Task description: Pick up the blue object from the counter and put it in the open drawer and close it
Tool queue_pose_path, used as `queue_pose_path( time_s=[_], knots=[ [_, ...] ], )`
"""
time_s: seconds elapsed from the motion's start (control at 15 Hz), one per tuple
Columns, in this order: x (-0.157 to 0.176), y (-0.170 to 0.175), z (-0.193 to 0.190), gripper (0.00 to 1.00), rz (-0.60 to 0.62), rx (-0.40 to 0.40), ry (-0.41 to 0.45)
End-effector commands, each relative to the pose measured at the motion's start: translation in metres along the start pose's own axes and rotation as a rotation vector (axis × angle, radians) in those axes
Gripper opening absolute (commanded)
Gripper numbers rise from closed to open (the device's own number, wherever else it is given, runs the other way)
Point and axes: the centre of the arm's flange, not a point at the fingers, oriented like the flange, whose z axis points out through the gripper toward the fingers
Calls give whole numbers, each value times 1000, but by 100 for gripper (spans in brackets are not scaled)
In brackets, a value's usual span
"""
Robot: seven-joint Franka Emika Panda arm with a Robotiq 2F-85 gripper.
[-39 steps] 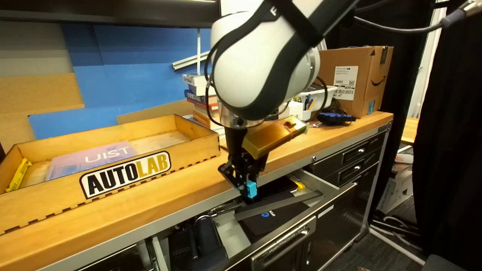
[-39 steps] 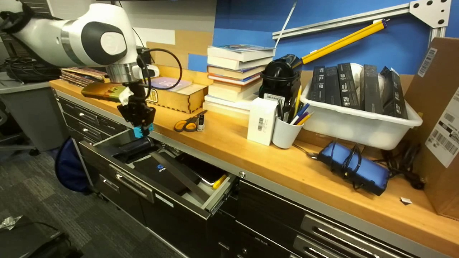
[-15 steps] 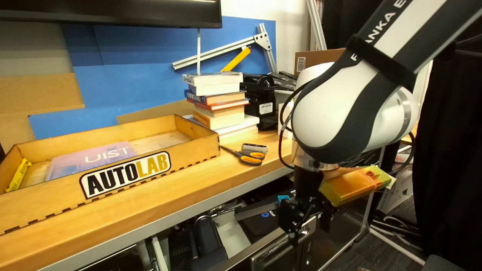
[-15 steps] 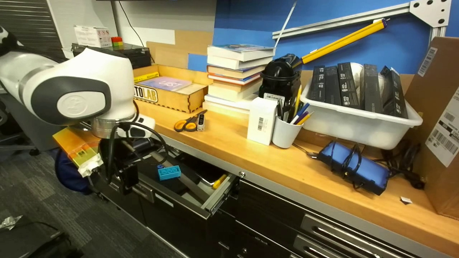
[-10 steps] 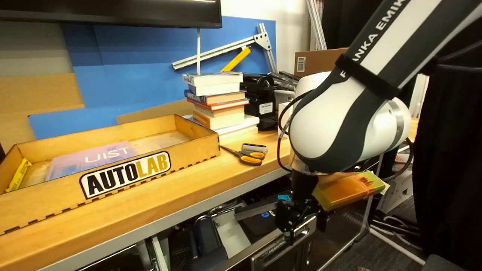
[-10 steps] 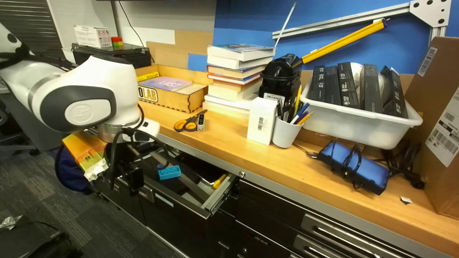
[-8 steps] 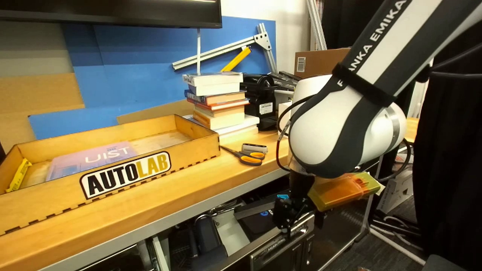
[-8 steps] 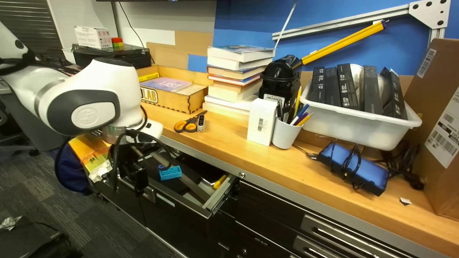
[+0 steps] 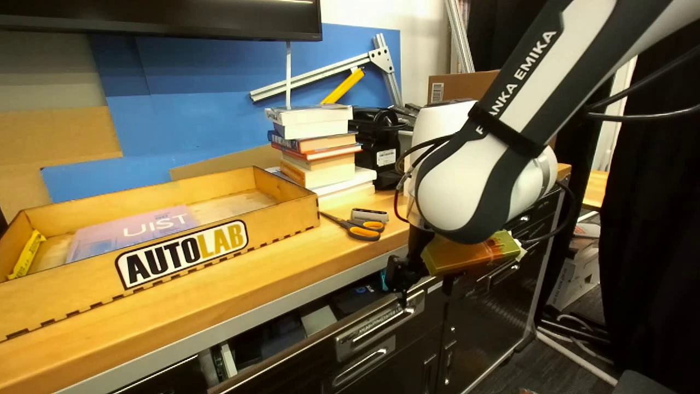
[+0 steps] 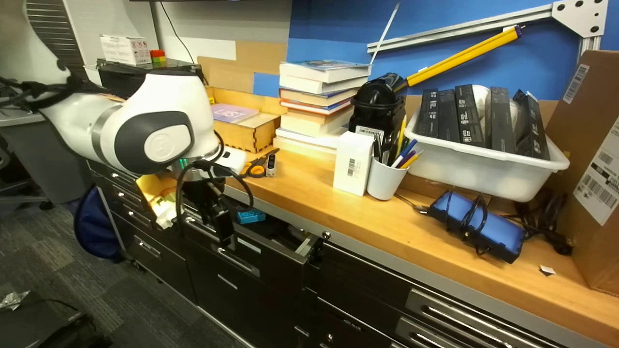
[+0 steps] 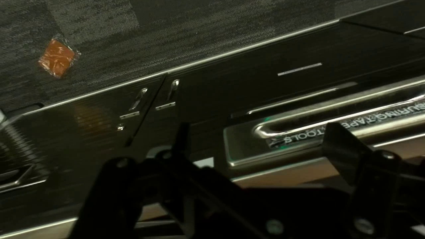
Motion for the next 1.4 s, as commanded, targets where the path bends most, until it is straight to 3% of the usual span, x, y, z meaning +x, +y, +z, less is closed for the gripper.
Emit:
queue_pose_path(
  time_s=[0.0,0.47,0.73,1.0,1.27,1.33],
  knots=[
    [48,2,5,100,19,44,30],
    [93,4,1,100,16,90,46],
    [55,7,-37,100,-17,113,59],
    [13,-6,-101,100,-99,116,102],
    [-20,-37,-166,100,-223,127,42],
    [4,-30,-120,100,-171,106,42]
  ],
)
